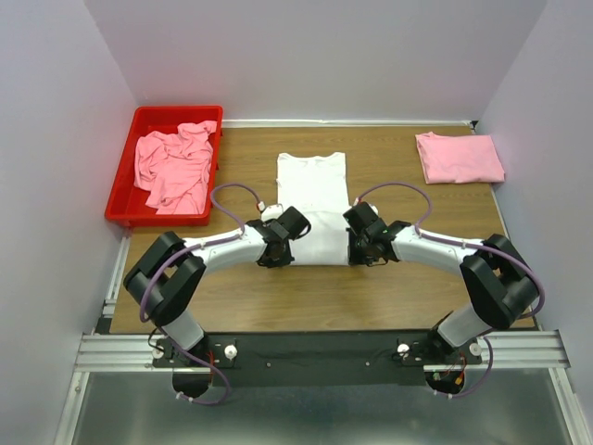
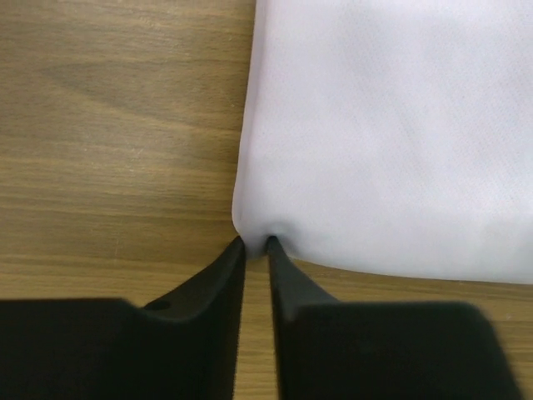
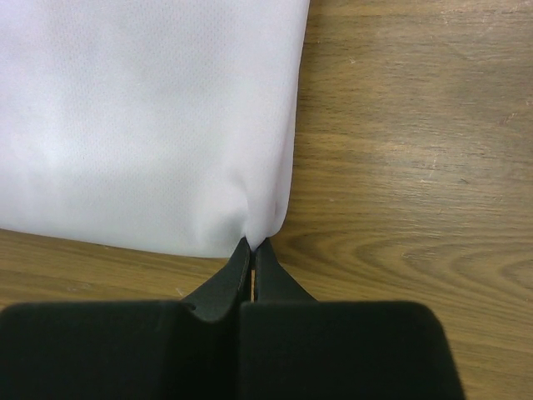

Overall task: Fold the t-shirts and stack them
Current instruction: Fold the tshirt

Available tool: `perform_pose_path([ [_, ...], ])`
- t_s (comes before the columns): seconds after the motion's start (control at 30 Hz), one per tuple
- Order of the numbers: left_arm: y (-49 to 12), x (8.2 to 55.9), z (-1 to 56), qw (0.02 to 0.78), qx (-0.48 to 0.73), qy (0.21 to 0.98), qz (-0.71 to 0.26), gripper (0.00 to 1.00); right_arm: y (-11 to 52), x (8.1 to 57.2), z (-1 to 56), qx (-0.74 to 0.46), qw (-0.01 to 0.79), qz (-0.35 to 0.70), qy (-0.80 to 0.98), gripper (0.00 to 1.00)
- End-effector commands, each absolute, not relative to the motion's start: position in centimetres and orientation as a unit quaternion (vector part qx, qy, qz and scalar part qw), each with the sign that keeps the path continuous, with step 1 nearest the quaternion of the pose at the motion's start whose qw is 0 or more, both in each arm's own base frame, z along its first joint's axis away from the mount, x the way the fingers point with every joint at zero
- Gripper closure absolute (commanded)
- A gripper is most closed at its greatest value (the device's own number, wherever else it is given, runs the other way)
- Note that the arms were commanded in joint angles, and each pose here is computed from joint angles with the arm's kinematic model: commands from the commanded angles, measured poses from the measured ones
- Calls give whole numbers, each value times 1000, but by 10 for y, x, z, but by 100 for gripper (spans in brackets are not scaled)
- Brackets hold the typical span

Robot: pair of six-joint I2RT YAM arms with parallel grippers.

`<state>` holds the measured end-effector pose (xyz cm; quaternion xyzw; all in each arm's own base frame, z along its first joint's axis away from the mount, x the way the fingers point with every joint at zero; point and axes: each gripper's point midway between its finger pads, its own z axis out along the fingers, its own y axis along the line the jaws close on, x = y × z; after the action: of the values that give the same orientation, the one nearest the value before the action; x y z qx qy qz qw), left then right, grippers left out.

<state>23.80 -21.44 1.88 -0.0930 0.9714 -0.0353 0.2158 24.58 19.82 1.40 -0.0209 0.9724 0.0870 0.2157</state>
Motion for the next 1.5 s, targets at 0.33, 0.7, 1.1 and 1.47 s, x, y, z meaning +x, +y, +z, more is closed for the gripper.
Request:
perform_pose_path([
  [0.33, -206, 164, 14, 143, -21, 989, -15, 100, 167, 143, -10, -60, 66, 75, 993, 99],
  [0.7, -224, 48, 62, 53, 13, 984, -170, 100, 162, 83, 62, -19, 30, 120, 992, 99],
  [1.1, -223, 141, 123, 199, 13, 951, -235, 100, 159, 177, 149, -22, 211, 33, 977, 99],
  [1.47, -214, 189, 144, 246, 17, 936, -251, 100, 185, 229, 186, -51, 255, 28, 965, 99],
])
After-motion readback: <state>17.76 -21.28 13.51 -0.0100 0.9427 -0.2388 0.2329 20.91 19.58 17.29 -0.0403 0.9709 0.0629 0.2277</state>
